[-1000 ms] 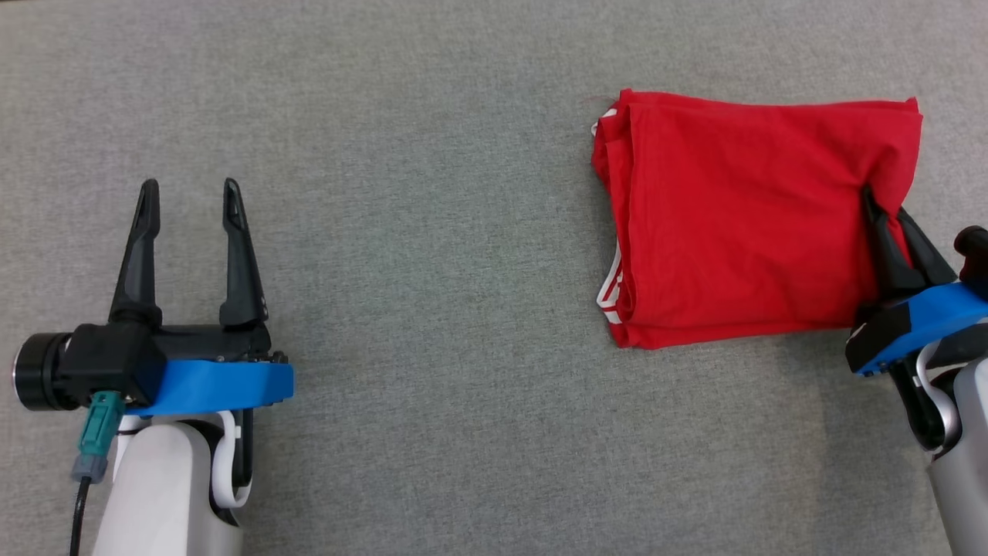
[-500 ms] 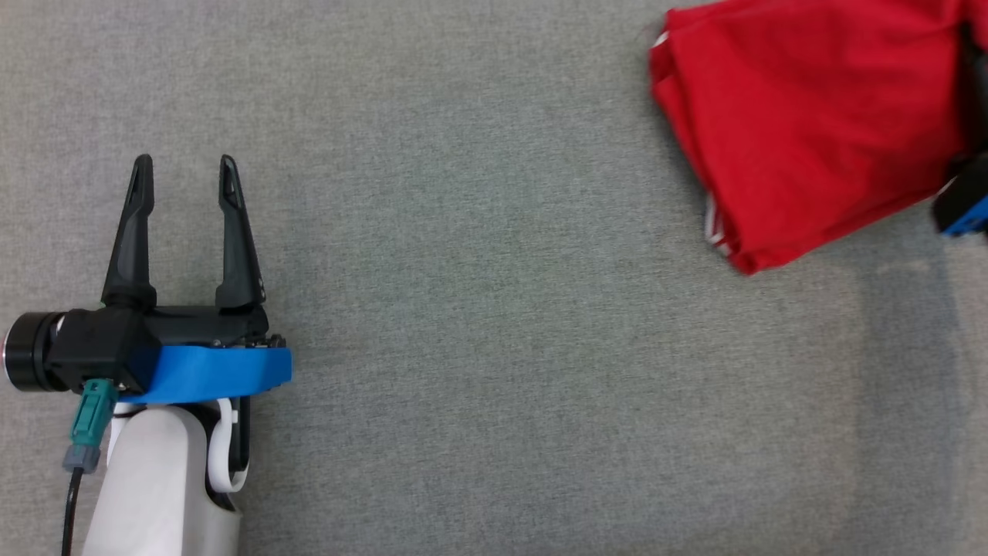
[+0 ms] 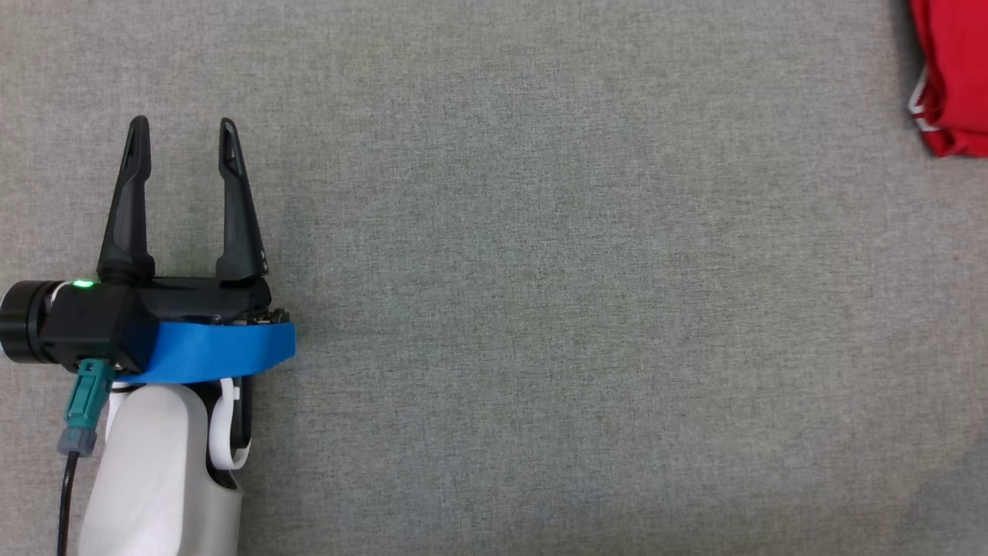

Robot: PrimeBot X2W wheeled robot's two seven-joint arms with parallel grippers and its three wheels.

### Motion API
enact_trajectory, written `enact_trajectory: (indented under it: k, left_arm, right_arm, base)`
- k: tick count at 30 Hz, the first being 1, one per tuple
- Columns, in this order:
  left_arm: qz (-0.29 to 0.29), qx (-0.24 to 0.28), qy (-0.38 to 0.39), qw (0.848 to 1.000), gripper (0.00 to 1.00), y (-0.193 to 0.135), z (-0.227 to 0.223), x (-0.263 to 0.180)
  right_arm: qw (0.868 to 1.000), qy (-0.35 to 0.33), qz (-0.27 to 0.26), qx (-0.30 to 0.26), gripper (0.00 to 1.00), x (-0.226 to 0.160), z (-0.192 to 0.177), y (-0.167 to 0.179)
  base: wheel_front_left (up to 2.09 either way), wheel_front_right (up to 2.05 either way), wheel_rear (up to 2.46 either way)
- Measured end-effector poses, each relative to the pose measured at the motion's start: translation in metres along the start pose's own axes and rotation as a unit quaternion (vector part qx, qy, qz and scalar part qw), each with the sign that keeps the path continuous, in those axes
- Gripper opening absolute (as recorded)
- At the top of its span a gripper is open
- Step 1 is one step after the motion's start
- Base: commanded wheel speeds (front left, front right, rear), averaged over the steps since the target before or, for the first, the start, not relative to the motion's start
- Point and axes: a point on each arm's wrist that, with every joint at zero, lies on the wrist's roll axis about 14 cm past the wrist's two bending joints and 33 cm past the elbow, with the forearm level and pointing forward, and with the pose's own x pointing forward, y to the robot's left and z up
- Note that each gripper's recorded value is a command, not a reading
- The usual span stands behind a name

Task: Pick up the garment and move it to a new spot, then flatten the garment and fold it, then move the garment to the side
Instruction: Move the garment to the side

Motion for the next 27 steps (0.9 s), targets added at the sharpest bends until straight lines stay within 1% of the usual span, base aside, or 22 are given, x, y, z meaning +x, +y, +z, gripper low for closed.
enact_trajectory:
  k: [3, 7, 8, 9, 10, 15, 18, 20, 23, 27]
  left_arm:
    - [0.002, 0.001, 0.002, 1.000, 1.00, 0.002, -0.002, 0.000]
    - [0.004, 0.003, 0.003, 1.000, 1.00, 0.004, -0.004, 0.002]
    - [0.004, 0.005, 0.002, 1.000, 1.00, 0.005, -0.003, 0.002]
    - [0.005, 0.006, 0.002, 1.000, 1.00, 0.005, -0.003, 0.003]
    - [0.005, 0.006, 0.001, 1.000, 1.00, 0.005, -0.003, 0.003]
    - [0.008, 0.009, -0.006, 1.000, 1.00, 0.007, 0.006, 0.001]
    - [0.012, 0.010, -0.012, 1.000, 1.00, 0.009, 0.013, -0.002]
    - [0.016, 0.008, -0.012, 1.000, 1.00, 0.011, 0.017, -0.008]
    - [0.025, 0.009, -0.017, 1.000, 1.00, 0.015, 0.026, -0.016]
    - [0.036, 0.009, -0.024, 0.999, 1.00, 0.020, 0.040, -0.031]
  right_arm:
    - [1.000, 0.014, -0.013, -0.002, 0.00, 0.005, -0.006, -0.009]
    - [1.000, 0.015, -0.011, -0.009, 0.00, 0.014, -0.005, -0.005]
    - [1.000, 0.016, -0.009, -0.012, 0.37, 0.016, -0.004, -0.003]
    - [1.000, 0.015, -0.009, -0.014, 0.67, 0.017, -0.003, -0.001]
    - [1.000, 0.016, -0.009, -0.014, 1.00, 0.019, -0.003, 0.000]
    - [0.999, 0.010, -0.026, -0.027, 1.00, 0.020, 0.006, -0.010]
    - [0.999, -0.005, -0.028, -0.023, 1.00, 0.017, 0.014, -0.010]
    - [0.999, -0.029, -0.025, -0.015, 1.00, 0.014, 0.026, -0.007]
    - [0.997, -0.071, -0.016, -0.003, 1.00, 0.006, 0.047, 0.003]
    - [0.992, -0.122, 0.012, 0.015, 1.00, -0.011, 0.071, 0.028]
  base:
    - [0.00, 0.00, 0.00]
    - [0.00, 0.00, 0.00]
    - [0.00, 0.00, 0.00]
    - [0.00, 0.00, 0.00]
    - [0.00, 0.00, 0.00]
    - [0.00, 0.00, 0.00]
    - [0.00, 0.00, 0.00]
    - [0.00, 0.00, 0.00]
    - [0.00, 0.00, 0.00]
    - [0.00, 0.00, 0.00]
